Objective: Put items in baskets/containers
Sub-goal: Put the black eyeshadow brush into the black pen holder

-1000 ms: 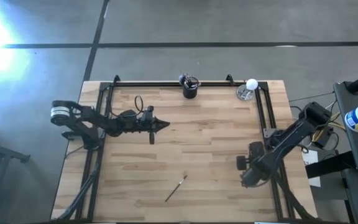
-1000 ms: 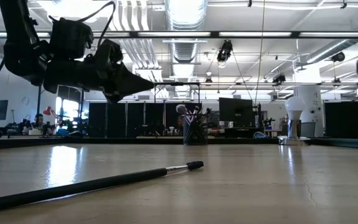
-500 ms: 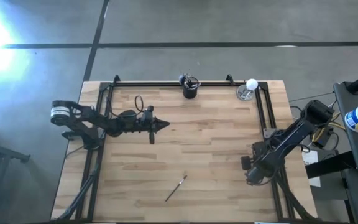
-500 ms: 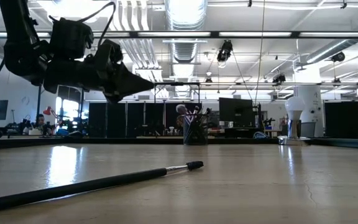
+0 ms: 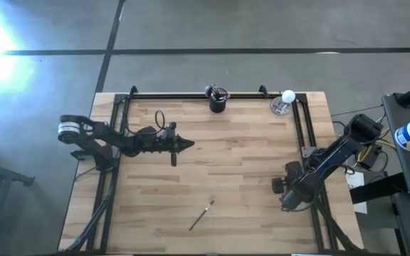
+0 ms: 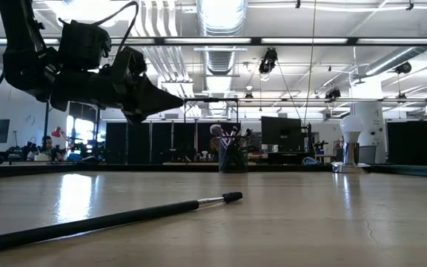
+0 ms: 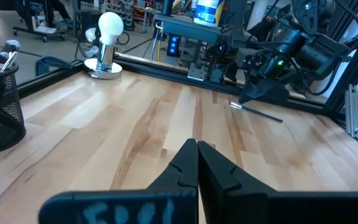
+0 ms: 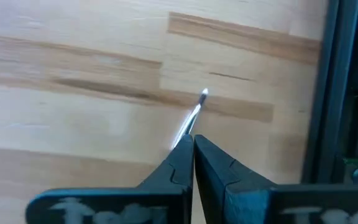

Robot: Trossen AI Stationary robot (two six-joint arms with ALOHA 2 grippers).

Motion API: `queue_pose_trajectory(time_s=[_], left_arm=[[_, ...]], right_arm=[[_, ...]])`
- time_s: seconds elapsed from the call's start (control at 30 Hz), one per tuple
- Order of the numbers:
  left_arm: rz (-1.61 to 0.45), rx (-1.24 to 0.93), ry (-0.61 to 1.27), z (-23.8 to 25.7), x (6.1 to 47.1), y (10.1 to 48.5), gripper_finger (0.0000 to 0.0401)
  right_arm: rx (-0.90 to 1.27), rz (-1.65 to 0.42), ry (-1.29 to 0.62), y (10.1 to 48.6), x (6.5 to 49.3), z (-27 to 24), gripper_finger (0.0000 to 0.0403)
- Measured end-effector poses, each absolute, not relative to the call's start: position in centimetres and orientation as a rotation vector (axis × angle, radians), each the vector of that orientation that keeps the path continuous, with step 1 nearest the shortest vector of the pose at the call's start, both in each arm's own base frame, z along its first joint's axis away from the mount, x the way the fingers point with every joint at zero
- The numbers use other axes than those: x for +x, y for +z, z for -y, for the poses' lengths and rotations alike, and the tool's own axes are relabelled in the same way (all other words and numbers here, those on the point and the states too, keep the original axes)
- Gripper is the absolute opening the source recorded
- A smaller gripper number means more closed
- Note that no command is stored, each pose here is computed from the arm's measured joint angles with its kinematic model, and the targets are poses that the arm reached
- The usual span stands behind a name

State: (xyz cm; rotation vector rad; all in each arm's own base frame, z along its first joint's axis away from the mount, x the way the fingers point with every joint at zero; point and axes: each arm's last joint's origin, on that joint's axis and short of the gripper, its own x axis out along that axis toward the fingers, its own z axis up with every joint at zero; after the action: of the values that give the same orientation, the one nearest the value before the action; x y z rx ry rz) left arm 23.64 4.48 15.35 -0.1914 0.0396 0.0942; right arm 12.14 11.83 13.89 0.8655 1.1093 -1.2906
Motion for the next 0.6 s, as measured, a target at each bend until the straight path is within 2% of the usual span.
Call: queue_pose_trajectory(time_s=[0.27,0.6], left_arm=[[-0.04,-0.189,0.093,-4.4,23.6,15.3,0.0],[-0.042,-0.19,0.078,-4.1,23.7,15.3,0.0]], right_arm=[[0.97,-1.074,-1.313,15.1,13.4,-11.8,0.0017],[1.036,-1.022,-1.422,14.3,14.0,-9.9,0.0095]])
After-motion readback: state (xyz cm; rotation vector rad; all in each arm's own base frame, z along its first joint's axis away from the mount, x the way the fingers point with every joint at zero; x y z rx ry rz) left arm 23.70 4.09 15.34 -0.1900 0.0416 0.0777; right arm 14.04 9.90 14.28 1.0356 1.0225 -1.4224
